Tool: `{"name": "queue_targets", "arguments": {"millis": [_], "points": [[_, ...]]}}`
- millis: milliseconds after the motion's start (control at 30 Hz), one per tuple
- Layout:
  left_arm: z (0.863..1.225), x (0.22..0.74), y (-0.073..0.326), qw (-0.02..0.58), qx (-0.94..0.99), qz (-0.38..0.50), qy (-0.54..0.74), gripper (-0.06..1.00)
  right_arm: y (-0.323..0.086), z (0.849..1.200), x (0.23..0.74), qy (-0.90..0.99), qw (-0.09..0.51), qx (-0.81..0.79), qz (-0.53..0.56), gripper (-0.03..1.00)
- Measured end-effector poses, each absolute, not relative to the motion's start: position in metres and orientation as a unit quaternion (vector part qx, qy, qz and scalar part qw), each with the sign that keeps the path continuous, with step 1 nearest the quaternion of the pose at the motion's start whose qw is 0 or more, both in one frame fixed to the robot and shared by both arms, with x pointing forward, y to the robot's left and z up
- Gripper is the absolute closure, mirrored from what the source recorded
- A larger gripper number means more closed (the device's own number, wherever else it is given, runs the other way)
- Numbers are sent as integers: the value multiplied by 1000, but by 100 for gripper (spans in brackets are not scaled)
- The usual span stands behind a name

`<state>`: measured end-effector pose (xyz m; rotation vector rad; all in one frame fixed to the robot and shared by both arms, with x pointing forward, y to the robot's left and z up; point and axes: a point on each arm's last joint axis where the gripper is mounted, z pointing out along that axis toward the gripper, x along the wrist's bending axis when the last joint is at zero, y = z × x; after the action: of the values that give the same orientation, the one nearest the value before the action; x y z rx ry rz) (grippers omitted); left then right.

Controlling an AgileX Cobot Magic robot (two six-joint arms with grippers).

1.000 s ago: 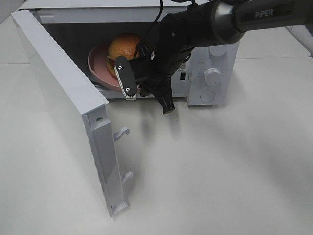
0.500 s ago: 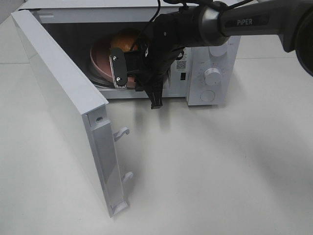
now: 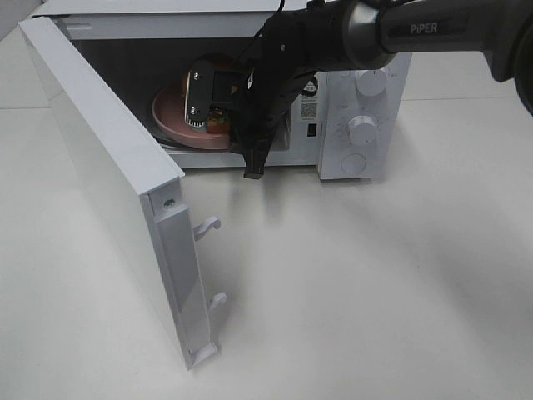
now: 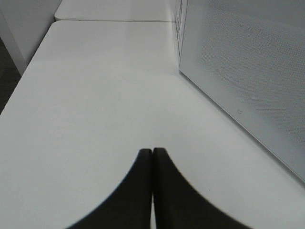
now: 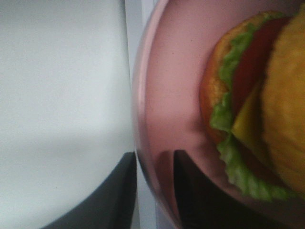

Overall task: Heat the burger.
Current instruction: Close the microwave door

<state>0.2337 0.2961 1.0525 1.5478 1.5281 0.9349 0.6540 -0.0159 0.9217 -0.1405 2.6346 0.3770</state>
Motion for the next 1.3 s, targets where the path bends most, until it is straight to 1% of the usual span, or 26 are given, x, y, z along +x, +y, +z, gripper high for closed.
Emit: {"name": "queue_targets", "arguments": {"millis": [33,100,133,167,200,267,367,400,433,633,700,933,1300], "points": [[1052,234,296,377,605,366,598,94,-16,922,654,961,236,-51,137,70],[1052,234,296,377,605,366,598,94,-17,928,654,961,232,-15,147,52],[1052,234,296,377,605,366,598,94,-17,928,654,961,232,-15,147,52],[1052,234,296,377,605,366,598,94,-18,929,653,962,229,-4,148,48],[1052,234,296,377,605,366,598,94,-18,929,653,962,229,-4,148,48],[1052,234,296,377,605,366,598,94,-19,933,651,964,212,44,153,35],[1052,234,296,377,605,366,598,94,-20,934,650,964,210,58,155,33],[1052,234,296,377,605,366,598,94,-21,940,649,963,204,82,158,29],[1052,234,296,377,605,366,598,94,-22,947,647,962,199,98,160,28],[1052,234,296,377,605,366,598,94,-25,960,643,958,185,145,165,26],[1052,234,296,377,605,366,598,94,-25,963,638,954,165,187,167,26],[1052,234,296,377,605,366,598,94,-29,963,634,942,131,266,157,26],[1052,234,296,377,605,366,598,94,-32,962,630,924,104,339,145,26]]}}
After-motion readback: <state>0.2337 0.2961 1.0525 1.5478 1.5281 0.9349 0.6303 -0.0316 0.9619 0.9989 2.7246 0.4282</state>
